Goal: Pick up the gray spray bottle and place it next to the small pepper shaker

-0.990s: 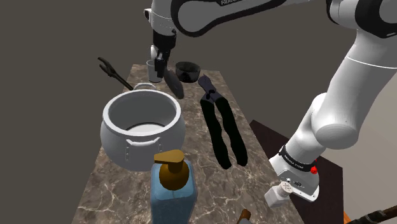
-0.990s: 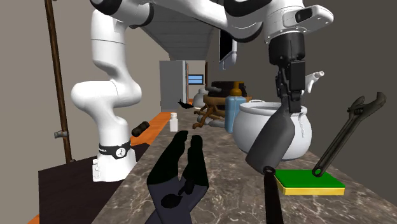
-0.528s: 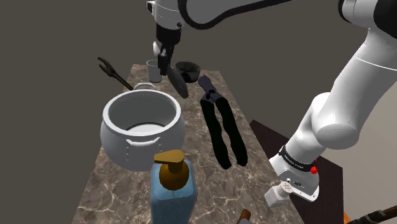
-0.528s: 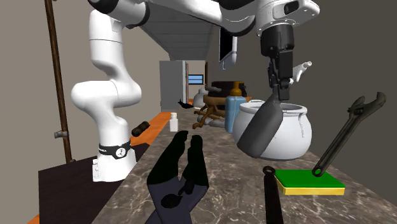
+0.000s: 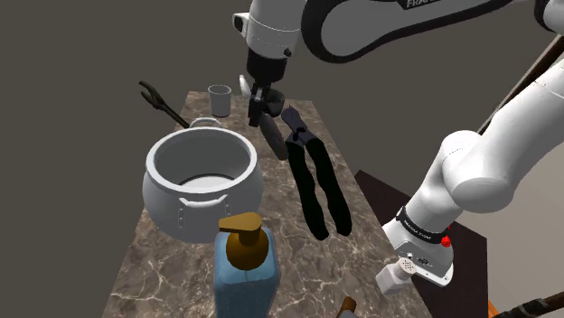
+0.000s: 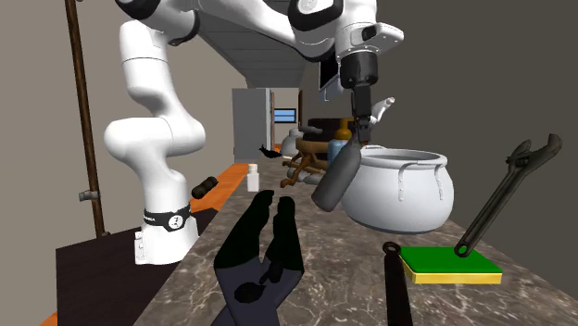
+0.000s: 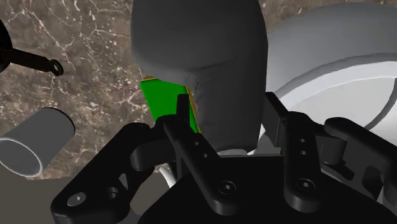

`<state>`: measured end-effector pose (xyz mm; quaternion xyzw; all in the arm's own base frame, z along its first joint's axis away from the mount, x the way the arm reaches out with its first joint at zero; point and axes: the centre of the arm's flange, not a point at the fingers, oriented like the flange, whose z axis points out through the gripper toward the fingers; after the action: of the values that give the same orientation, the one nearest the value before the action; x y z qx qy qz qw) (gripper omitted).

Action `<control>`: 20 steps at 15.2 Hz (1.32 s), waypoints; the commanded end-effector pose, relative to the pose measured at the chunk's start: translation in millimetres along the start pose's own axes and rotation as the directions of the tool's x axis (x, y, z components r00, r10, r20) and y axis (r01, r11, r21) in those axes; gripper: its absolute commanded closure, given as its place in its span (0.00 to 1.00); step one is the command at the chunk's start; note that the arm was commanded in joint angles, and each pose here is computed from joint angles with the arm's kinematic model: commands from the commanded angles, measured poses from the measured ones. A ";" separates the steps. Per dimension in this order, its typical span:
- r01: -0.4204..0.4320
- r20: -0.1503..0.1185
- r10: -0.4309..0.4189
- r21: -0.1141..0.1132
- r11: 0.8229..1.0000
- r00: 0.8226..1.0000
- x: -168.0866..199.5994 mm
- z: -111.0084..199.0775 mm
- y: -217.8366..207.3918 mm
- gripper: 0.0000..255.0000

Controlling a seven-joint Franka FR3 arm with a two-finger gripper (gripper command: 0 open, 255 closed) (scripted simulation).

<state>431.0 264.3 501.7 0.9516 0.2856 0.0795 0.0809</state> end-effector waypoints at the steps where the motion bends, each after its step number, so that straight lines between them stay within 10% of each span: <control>1: -0.001 0.000 0.001 0.000 1.000 1.000 -17.3 -6.7 -21.6 1.00; 20: -0.001 0.000 0.001 0.000 1.000 1.000 -141.1 -22.4 -163.5 1.00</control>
<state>223.6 322.7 481.7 0.9517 0.2851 0.0793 0.0812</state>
